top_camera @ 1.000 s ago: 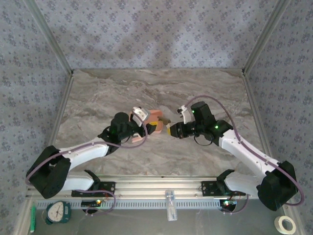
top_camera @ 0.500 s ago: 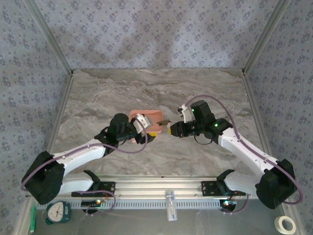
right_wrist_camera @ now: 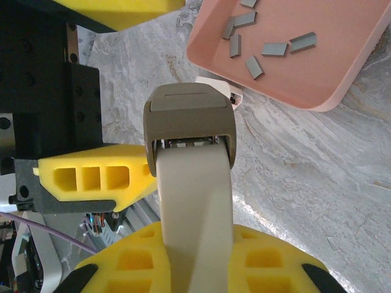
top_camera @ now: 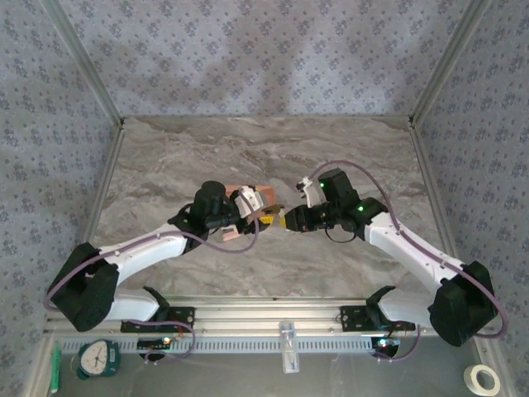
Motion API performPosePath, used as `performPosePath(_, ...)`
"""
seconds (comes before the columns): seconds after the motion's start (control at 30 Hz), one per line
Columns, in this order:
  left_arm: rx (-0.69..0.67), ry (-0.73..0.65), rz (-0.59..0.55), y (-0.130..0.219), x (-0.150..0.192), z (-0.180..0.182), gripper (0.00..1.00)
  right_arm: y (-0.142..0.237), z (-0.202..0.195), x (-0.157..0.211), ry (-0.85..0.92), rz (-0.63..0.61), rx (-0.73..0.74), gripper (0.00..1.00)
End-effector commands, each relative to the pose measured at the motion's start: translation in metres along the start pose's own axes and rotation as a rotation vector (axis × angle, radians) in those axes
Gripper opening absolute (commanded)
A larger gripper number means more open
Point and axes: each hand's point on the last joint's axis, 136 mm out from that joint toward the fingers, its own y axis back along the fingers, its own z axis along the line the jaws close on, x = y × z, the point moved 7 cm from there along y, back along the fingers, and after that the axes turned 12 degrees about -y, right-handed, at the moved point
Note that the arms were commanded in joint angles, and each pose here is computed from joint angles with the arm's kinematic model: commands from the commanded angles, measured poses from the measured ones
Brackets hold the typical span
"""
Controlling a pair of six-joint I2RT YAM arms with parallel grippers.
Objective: Load the staples into the stapler
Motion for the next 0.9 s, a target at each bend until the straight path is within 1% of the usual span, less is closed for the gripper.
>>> performPosePath(0.0, 0.063, -0.056, -0.055, -0.006, -0.015, -0.002, 0.66, 0.003, 0.013, -0.005, 0.032, 0.004, -0.038, 0.08)
performPosePath(0.23, 0.105, -0.089, -0.038, -0.010, -0.019, -0.006, 0.50, 0.002, 0.013, -0.003, 0.040, 0.014, -0.039, 0.08)
performPosePath(0.33, 0.099, -0.092, -0.042, -0.010, -0.021, -0.005, 0.42, 0.002, 0.013, -0.003, 0.043, 0.019, -0.039, 0.09)
performPosePath(0.43, 0.100, -0.095, -0.039, -0.009, -0.021, -0.006, 0.34, 0.003, 0.013, -0.003, 0.053, 0.014, -0.030, 0.12)
performPosePath(0.5, 0.090, -0.077, -0.031, -0.008, -0.021, -0.004, 0.29, 0.005, 0.013, -0.004, 0.065, 0.004, -0.020, 0.18)
performPosePath(0.53, 0.079, -0.053, -0.022, -0.008, -0.020, -0.003, 0.27, 0.007, 0.014, -0.005, 0.077, -0.006, -0.014, 0.23)
performPosePath(0.6, 0.054, 0.011, 0.004, -0.009, -0.019, 0.000, 0.24, 0.011, 0.016, -0.006, 0.106, -0.032, 0.006, 0.37)
performPosePath(0.67, 0.040, 0.105, 0.018, -0.010, -0.018, 0.002, 0.22, 0.019, 0.018, -0.011, 0.133, -0.108, 0.029, 0.54)
performPosePath(0.7, 0.036, 0.149, 0.020, -0.011, -0.017, 0.003, 0.21, 0.023, 0.019, -0.013, 0.146, -0.151, 0.034, 0.60)
performPosePath(0.77, 0.013, 0.270, 0.017, -0.011, -0.015, 0.003, 0.19, 0.033, 0.021, -0.017, 0.166, -0.258, 0.042, 0.66)
performPosePath(0.87, -0.060, 0.440, -0.027, -0.010, -0.011, 0.006, 0.19, 0.042, 0.019, -0.016, 0.166, -0.419, 0.038, 0.67)
